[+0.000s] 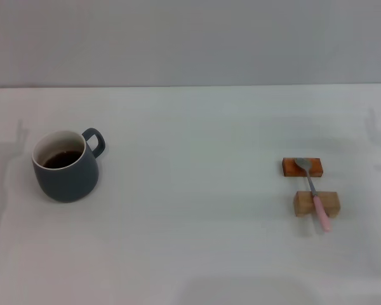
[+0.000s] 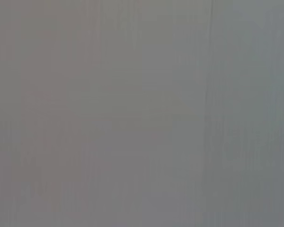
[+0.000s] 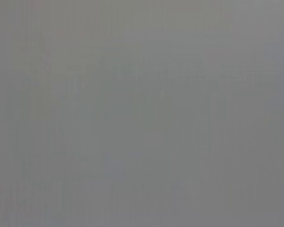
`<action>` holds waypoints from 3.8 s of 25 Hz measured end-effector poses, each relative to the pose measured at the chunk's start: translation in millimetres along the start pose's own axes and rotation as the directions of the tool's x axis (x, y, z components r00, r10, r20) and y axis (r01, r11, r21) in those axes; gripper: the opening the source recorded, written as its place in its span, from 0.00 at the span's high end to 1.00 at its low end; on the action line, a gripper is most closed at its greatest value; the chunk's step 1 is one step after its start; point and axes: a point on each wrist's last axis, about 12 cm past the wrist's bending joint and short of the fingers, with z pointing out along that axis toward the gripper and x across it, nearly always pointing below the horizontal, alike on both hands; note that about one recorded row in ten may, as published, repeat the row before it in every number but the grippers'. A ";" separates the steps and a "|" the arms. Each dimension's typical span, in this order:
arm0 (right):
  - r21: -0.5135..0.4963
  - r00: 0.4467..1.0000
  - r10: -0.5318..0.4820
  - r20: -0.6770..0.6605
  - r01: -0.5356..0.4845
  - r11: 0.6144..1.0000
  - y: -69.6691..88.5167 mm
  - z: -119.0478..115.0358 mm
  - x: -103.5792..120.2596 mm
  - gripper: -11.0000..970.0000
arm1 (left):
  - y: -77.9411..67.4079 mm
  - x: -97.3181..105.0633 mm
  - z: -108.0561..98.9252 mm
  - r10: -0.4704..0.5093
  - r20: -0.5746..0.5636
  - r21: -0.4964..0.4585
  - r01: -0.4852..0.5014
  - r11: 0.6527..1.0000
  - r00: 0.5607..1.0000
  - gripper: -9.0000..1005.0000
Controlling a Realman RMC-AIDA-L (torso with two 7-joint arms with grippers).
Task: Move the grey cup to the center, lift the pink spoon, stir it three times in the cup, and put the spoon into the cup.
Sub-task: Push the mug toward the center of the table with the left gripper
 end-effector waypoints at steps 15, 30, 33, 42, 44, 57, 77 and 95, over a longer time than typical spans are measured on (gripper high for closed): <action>-0.003 1.000 0.002 0.002 -0.002 1.000 1.4 1.0 -0.6 0.36 | 0.7 2.8 -2.3 0.006 -0.012 -0.004 -0.006 1.000 1.000 0.62; -0.007 1.000 0.006 0.011 -0.006 1.000 3.5 3.5 -2.7 0.36 | -13.3 24.8 -19.0 0.097 -0.126 0.134 -0.080 0.988 0.987 0.96; -0.007 1.000 0.006 0.011 -0.005 1.000 3.4 3.9 -2.9 0.37 | -14.4 30.5 -20.2 0.112 -0.172 0.145 -0.087 0.986 0.979 0.99; -0.011 1.000 0.004 0.016 -0.004 1.000 4.8 6.8 -4.5 0.37 | -17.5 35.8 -22.7 0.139 -0.203 0.177 -0.104 0.979 0.969 0.99; -0.011 1.000 0.004 0.016 -0.004 1.000 4.9 7.2 -4.7 0.37 | -18.4 36.1 -22.7 0.143 -0.205 0.183 -0.106 0.977 0.968 0.99; -0.003 1.000 0.007 0.019 -0.007 1.000 3.7 8.1 -5.4 0.37 | -45.7 37.4 -24.2 0.198 -0.184 0.335 -0.128 0.933 0.963 0.99; -0.011 1.000 0.008 0.026 -0.007 1.000 6.3 11.1 -7.4 0.38 | -87.7 38.8 -39.4 0.189 -0.152 0.519 -0.084 0.851 0.970 0.99; -0.008 1.000 0.011 0.025 -0.011 1.000 6.0 9.1 -6.6 0.38 | -70.7 22.1 -9.3 0.213 -0.093 0.414 -0.157 0.897 0.973 0.99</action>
